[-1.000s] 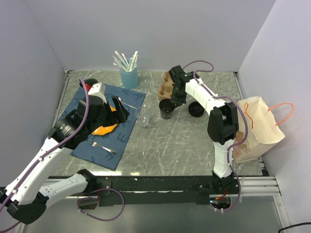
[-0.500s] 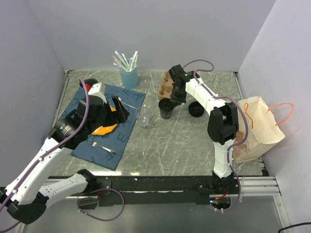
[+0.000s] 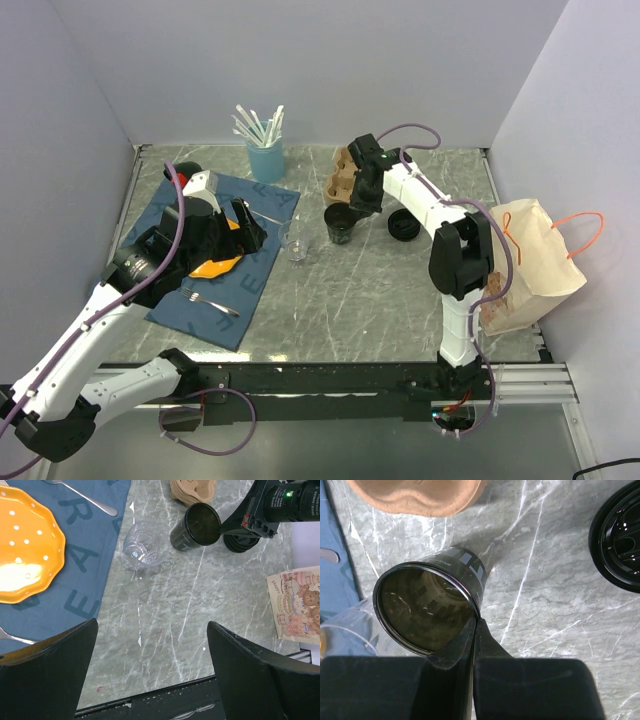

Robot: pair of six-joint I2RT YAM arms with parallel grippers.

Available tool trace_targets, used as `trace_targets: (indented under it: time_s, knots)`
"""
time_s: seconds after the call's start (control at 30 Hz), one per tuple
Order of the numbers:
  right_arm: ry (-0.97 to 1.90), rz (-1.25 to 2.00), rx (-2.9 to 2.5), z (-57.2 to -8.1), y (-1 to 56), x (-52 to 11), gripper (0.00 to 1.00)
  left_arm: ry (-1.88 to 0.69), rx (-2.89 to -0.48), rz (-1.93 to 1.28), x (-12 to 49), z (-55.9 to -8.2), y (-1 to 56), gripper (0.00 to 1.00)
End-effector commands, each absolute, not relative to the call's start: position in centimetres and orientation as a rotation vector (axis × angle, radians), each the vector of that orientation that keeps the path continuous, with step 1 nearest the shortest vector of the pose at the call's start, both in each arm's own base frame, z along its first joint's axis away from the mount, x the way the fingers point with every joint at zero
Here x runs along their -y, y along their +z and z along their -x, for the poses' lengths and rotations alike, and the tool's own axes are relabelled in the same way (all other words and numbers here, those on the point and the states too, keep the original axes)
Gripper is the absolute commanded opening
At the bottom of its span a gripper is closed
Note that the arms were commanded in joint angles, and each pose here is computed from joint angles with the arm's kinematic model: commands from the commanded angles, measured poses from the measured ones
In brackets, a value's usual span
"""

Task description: Pack the takeout coffee

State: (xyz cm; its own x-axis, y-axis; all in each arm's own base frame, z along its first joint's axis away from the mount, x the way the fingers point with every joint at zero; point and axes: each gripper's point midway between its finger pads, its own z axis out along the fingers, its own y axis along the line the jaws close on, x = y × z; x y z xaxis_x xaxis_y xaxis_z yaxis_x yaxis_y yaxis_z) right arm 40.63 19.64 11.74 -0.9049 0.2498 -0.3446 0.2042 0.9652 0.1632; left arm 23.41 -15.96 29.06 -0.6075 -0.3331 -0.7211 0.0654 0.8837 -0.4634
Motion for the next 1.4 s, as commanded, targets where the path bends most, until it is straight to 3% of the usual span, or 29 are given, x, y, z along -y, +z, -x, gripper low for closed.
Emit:
trace_targets:
  time_s: [0.0, 1.37]
  knots:
    - [0.255, -0.351, -2.658, -41.0, 14.8, -19.7, 0.0, -0.608, -2.118, 0.187, 16.6, -23.9, 30.0, 0.97]
    - [0.644, -0.448, -2.503, -40.5, 17.6, -20.4, 0.0, -0.591, -2.13, 0.178, 16.9, -24.5, 29.7, 0.97]
